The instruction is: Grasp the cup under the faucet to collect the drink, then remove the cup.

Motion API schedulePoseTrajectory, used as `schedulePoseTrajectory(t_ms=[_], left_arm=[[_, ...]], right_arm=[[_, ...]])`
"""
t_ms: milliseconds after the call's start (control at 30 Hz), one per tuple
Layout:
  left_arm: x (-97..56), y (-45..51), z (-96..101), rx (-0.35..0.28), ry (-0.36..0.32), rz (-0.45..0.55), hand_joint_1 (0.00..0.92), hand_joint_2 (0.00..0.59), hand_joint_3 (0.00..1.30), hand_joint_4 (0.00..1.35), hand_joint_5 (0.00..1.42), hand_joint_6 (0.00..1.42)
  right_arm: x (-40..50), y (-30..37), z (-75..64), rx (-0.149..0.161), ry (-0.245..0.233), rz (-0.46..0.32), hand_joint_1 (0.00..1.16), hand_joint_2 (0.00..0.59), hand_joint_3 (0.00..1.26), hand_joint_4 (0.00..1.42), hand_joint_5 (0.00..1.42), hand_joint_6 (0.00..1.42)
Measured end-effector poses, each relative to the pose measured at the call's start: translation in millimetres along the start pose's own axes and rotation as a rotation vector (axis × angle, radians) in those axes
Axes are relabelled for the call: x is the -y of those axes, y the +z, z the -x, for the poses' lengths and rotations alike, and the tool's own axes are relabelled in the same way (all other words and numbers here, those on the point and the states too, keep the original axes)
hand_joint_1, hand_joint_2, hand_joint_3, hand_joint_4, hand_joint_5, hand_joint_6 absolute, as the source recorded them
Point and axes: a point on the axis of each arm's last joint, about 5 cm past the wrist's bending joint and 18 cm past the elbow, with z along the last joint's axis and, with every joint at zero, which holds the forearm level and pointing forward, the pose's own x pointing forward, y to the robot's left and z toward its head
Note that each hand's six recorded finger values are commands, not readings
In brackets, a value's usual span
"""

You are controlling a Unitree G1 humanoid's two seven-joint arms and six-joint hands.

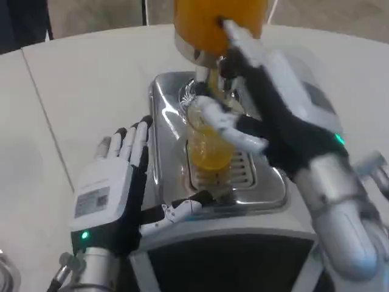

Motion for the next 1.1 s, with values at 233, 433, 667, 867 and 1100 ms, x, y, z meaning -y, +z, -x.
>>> schedulePoseTrajectory(t_ms=[233, 433, 667, 867, 1100], left_arm=[[1.7, -0.8, -4.9, 0.001, -0.007, -0.001, 0.211, 0.061, 0.00, 0.00, 0.00, 0.00], [3.6, -2.1, -8.0, -0.007, -0.017, 0.011, 0.153, 0.050, 0.00, 0.00, 0.00, 0.00], [3.6, -0.4, -14.1, -0.005, -0.014, 0.033, 0.177, 0.050, 0.00, 0.00, 0.00, 0.00], [5.8, 2.9, -19.3, 0.014, -0.018, 0.076, 0.367, 0.053, 0.00, 0.00, 0.00, 0.00], [14.3, 10.6, -28.1, 0.074, -0.002, 0.177, 0.415, 0.054, 0.00, 0.00, 0.01, 0.03]], right_arm=[[8.0, -4.7, 23.9, 0.005, -0.111, 0.012, 0.53, 0.506, 0.00, 0.00, 0.00, 0.06], [7.1, -9.9, 50.6, 0.022, -0.001, 0.235, 0.67, 0.422, 0.00, 0.00, 0.00, 0.06], [2.1, -11.2, 75.7, -0.001, 0.080, 0.380, 0.72, 0.352, 0.00, 0.00, 0.00, 0.06], [0.1, -11.1, 88.6, 0.014, 0.127, 0.392, 0.73, 0.354, 0.00, 0.00, 0.00, 0.08], [5.2, -21.0, 91.9, -0.018, 0.153, 0.391, 0.73, 0.348, 0.00, 0.00, 0.00, 0.08]])
